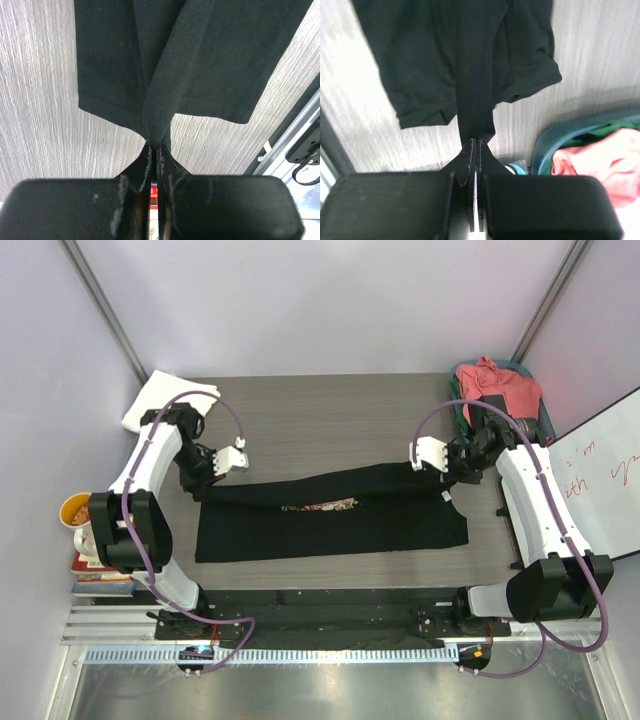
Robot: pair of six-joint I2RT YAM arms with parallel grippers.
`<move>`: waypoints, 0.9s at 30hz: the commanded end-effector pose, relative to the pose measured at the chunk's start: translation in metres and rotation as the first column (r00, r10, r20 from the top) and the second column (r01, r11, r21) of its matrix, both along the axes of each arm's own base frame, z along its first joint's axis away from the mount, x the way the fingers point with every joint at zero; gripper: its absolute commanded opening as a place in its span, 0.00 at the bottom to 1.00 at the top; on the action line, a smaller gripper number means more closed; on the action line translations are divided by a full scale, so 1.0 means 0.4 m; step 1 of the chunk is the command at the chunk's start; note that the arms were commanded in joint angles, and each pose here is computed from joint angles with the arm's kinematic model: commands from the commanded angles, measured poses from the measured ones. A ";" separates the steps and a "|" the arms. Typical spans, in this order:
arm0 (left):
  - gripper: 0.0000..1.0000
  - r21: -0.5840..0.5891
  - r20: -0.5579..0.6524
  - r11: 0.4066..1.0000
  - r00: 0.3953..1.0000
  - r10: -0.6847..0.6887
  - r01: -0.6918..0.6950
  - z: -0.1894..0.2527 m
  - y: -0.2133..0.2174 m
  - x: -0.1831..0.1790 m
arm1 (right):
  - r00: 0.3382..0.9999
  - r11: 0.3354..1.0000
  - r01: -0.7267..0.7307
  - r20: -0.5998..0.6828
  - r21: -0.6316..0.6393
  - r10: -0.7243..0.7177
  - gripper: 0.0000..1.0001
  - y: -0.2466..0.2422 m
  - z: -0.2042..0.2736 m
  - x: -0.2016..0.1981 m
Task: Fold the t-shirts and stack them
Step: Fold the other side of the tshirt into a rectangle
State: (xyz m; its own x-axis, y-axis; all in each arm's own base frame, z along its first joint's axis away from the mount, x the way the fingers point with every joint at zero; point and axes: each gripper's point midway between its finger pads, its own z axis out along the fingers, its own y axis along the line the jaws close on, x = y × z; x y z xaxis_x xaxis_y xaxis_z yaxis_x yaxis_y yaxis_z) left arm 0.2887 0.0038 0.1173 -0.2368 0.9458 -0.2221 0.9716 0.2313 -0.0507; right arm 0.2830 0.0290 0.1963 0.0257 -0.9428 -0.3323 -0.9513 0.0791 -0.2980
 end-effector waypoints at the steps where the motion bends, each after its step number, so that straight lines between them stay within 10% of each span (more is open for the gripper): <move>1: 0.00 0.017 -0.081 0.999 0.996 -0.040 0.041 -0.002 0.007 -0.052 | 0.995 0.995 -0.086 -0.058 -0.042 0.083 0.01 -0.011 -0.012 -0.048; 27: 0.23 0.126 -0.255 0.990 0.966 -0.028 0.062 -0.103 0.015 -0.022 | 0.937 0.953 -0.295 -0.216 -0.070 0.274 0.01 0.059 -0.145 -0.135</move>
State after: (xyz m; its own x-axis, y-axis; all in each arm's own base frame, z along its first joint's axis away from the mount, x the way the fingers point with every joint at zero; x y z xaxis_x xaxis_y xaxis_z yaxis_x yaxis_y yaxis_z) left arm 0.2849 0.0062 0.0649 -0.2346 0.9702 -0.0602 0.9479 0.2146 -0.2354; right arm 0.2348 0.0503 0.1400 0.1944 -0.9392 -0.2830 -0.9799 -0.1729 -0.0993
